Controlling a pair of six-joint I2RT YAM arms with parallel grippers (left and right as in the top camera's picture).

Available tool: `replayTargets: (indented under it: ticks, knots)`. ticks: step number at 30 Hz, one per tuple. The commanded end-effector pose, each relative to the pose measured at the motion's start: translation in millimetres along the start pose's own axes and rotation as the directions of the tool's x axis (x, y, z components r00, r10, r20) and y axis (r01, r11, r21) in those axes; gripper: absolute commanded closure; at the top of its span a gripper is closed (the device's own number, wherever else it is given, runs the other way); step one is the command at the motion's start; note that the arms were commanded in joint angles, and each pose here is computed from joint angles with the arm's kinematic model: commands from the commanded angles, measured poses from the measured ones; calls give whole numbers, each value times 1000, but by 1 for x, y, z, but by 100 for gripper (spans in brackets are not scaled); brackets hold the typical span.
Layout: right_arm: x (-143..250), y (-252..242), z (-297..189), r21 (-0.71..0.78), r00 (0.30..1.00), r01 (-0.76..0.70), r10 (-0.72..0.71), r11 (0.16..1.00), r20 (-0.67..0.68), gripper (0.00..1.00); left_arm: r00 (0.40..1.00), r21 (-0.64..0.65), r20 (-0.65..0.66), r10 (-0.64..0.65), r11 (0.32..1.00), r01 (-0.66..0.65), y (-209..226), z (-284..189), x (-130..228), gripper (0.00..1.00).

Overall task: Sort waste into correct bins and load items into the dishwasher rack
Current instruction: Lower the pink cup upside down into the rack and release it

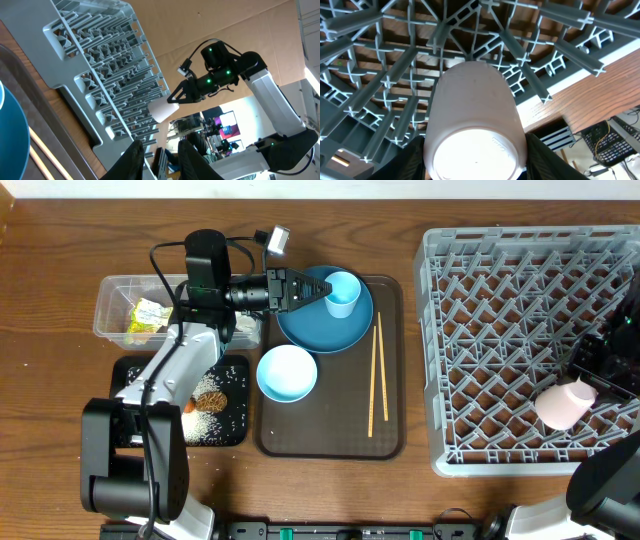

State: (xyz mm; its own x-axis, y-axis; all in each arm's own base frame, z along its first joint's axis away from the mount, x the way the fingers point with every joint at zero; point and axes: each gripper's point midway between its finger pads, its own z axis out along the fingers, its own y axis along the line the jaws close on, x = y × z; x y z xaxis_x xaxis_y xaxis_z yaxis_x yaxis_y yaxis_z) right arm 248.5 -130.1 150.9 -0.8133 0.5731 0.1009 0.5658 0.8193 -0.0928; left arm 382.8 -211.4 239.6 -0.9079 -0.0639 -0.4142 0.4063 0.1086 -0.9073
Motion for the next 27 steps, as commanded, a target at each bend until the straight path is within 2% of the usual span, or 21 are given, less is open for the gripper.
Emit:
replayTargets:
  ticks: [1, 5, 9, 16, 21, 27]
  knots:
    - [0, 3, 1, -1, 1000, 3, -3, 1000, -10, 47, 1000, -1, 5, 28, 1000, -28, -1, -1, -2, 75]
    - [1, 3, 1, -1, 1000, 3, -3, 1000, -11, 39, 1000, -1, 5, 28, 1000, -28, -1, -1, -2, 75]
    - [2, 3, 1, 1, 1000, 3, -3, 1000, -18, 36, 1000, -1, 5, 28, 1000, -28, -1, -1, -2, 76]
    - [1, 4, 1, -6, 1000, 3, -3, 1000, -12, 41, 1000, -1, 5, 28, 1000, -28, -1, -1, -2, 76]
    - [-1, 37, -2, -187, 998, 62, -63, 980, -1, 43, 1000, -1, 5, 28, 1000, -28, -1, -1, -2, 76]
    - [1, 103, -22, -434, 960, 281, -257, 856, 114, 43, 1000, -3, 7, 29, 1000, -29, 0, -1, -2, 75]
